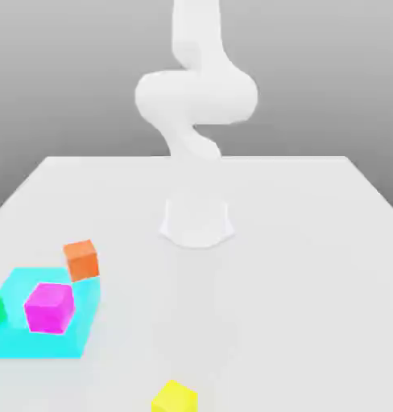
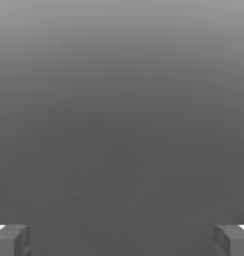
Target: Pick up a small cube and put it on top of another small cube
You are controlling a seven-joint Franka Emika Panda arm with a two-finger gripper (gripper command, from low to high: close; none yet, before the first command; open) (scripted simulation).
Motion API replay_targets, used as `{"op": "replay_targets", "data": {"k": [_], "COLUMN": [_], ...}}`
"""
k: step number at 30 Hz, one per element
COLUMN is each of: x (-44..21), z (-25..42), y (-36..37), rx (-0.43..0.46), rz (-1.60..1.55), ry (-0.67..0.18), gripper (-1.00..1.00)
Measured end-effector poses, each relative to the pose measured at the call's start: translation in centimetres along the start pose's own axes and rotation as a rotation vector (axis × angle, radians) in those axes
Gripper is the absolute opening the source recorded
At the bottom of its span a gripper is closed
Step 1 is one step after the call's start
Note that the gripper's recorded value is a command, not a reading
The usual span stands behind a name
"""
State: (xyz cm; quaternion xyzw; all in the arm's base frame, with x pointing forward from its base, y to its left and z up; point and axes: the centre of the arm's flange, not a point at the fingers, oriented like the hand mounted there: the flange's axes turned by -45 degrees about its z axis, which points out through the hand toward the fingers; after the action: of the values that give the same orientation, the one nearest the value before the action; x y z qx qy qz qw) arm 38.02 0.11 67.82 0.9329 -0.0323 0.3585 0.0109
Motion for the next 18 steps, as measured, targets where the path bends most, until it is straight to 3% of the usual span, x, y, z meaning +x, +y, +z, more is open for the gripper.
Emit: {"op": "replay_targets", "data": {"k": [9, 18], "x": [-2.3, -9.7], "z": [17.0, 31.8], "y": [0.5, 2.3], "rx": [-0.13, -0.196], "rz": [0.133, 0.277], "ry": [-0.233, -0.454], "gripper": [0.0, 0.0]}}
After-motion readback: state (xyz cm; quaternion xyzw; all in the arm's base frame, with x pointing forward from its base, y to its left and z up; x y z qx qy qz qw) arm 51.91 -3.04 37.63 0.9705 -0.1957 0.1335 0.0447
